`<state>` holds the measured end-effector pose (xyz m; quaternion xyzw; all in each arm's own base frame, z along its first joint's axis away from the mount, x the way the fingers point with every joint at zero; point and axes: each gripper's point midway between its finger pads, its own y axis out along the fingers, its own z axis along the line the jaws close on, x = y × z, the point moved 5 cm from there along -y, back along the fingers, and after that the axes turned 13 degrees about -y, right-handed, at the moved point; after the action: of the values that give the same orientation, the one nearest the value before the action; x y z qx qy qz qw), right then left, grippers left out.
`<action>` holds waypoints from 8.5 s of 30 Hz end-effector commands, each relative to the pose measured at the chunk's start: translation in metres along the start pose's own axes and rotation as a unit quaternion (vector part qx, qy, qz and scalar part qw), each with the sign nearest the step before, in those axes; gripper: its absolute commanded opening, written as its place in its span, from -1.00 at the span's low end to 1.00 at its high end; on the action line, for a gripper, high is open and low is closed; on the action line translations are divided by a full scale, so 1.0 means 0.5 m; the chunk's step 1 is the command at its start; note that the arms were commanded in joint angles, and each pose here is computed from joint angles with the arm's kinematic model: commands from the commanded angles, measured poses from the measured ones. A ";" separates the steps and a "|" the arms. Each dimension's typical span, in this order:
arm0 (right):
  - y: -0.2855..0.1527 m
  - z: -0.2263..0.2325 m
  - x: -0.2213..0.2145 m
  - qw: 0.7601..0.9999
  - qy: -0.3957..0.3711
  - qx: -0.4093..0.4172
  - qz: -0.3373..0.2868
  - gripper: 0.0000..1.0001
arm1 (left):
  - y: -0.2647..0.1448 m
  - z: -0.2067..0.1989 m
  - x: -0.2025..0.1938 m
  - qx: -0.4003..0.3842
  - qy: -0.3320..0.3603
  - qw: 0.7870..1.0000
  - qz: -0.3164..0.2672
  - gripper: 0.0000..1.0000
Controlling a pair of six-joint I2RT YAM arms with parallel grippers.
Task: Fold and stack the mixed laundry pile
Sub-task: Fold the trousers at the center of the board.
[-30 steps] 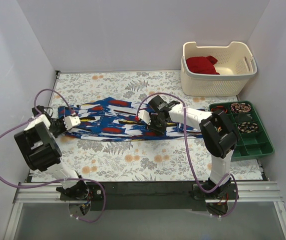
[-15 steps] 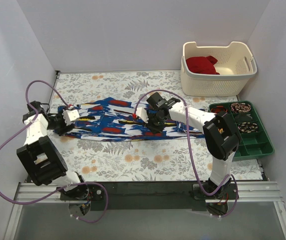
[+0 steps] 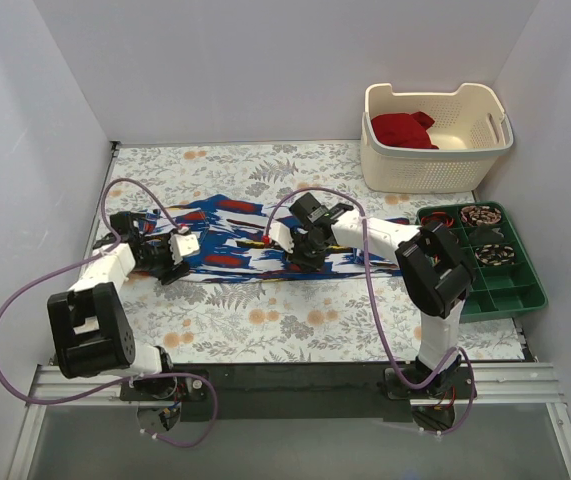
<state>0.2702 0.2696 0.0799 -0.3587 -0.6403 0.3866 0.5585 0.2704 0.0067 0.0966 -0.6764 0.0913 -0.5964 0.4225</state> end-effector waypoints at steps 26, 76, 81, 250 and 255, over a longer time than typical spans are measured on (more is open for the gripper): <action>0.004 0.004 -0.013 0.999 -0.016 -0.024 0.027 -0.97 | 0.065 0.022 0.038 0.011 0.047 0.999 0.011 -1.00; -0.034 -0.020 0.039 1.000 0.001 0.005 -0.031 -0.25 | 0.047 0.092 0.102 0.029 0.035 0.999 -0.013 -1.00; -0.036 -0.012 0.038 0.999 -0.001 0.012 -0.035 -0.17 | 0.049 0.091 0.099 0.028 0.034 0.999 -0.010 -1.00; 0.110 -0.015 0.063 0.946 0.287 0.090 -0.118 -0.31 | 0.108 -0.024 0.138 0.016 -0.172 0.981 0.093 -0.13; 0.041 -0.027 0.086 0.956 0.256 0.052 -0.134 -0.11 | 0.096 0.005 0.148 0.057 -0.159 0.982 0.089 -1.00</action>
<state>0.2758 0.3338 0.0668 -0.2790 -0.4630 0.2447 0.8050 0.3067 -0.0789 0.1130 -0.7498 0.0547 -0.4368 0.4940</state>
